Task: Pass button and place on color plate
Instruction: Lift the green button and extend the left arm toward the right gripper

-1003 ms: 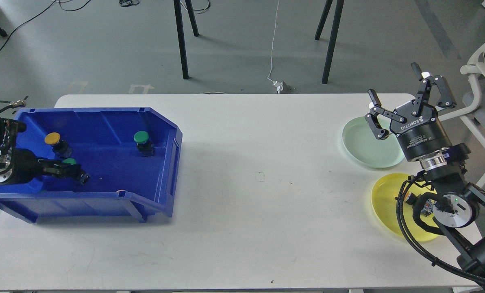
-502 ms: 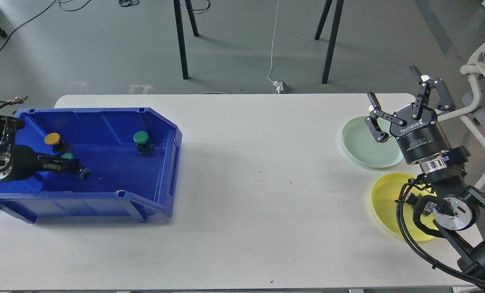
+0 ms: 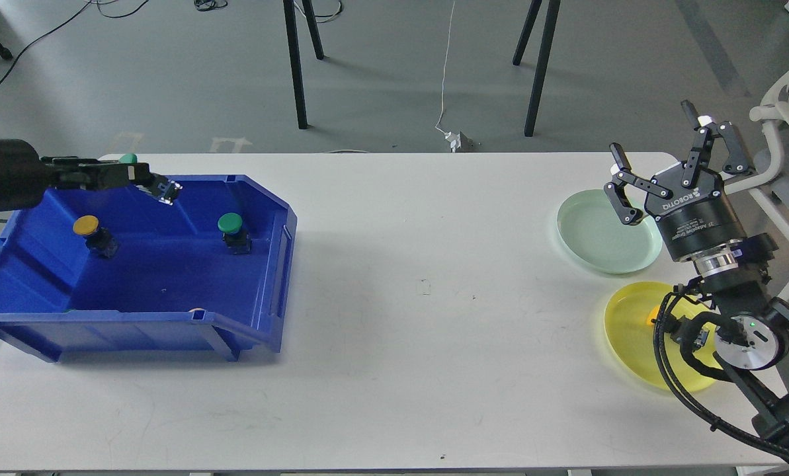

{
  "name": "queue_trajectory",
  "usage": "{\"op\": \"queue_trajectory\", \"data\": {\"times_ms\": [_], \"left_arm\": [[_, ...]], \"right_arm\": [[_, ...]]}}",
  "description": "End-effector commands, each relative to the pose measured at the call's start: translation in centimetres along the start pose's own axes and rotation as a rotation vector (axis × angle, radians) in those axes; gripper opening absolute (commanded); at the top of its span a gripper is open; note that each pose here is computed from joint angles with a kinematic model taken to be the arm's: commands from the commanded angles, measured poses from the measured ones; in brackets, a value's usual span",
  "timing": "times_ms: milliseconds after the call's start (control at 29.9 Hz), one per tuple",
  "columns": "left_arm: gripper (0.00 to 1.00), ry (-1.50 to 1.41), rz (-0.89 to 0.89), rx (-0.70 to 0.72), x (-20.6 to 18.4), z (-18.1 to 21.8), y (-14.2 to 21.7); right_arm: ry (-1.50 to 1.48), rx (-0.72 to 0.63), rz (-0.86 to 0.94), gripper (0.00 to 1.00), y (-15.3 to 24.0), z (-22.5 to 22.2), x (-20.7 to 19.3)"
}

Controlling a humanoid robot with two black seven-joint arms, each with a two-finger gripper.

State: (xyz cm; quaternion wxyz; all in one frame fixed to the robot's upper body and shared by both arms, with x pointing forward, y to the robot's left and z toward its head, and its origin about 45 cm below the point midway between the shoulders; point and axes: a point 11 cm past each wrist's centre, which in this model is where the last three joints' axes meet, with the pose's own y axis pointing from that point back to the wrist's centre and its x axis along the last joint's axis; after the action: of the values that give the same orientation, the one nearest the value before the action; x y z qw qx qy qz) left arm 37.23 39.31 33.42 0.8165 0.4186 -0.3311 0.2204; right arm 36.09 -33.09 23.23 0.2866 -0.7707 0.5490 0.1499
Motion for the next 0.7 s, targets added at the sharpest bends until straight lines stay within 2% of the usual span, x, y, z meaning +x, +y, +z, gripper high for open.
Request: {"op": "queue_trajectory", "data": {"times_ms": [0,134,267,368,468,669], "left_arm": [[0.22,0.102,0.023,-0.250,0.2,6.4,-1.5],[0.22,0.271,0.031,-0.522,-0.1,12.6,-5.8],[0.22,0.427,0.063,-0.667,-2.1,16.2,-11.3],[0.22,0.524,0.064,-0.684,-4.6,16.8,-15.1],[0.22,0.588,0.050,-0.679,-7.1,17.0,-17.3],[0.22,0.617,0.067,-0.660,-8.1,16.7,-18.4]], "right_arm": [[0.039,0.006,-0.010,0.95,0.0,-1.6,0.2],[0.088,0.001,-0.036,0.95,-0.1,-3.3,-0.1],[0.162,-0.024,-0.084,0.96,0.0,-4.4,-0.8],[0.275,-0.072,-0.170,0.97,0.1,-3.7,-2.3],[0.357,-0.128,-0.255,0.97,0.5,-1.9,-3.7],[0.308,-0.255,-0.360,0.96,1.3,4.1,-6.4]]}}
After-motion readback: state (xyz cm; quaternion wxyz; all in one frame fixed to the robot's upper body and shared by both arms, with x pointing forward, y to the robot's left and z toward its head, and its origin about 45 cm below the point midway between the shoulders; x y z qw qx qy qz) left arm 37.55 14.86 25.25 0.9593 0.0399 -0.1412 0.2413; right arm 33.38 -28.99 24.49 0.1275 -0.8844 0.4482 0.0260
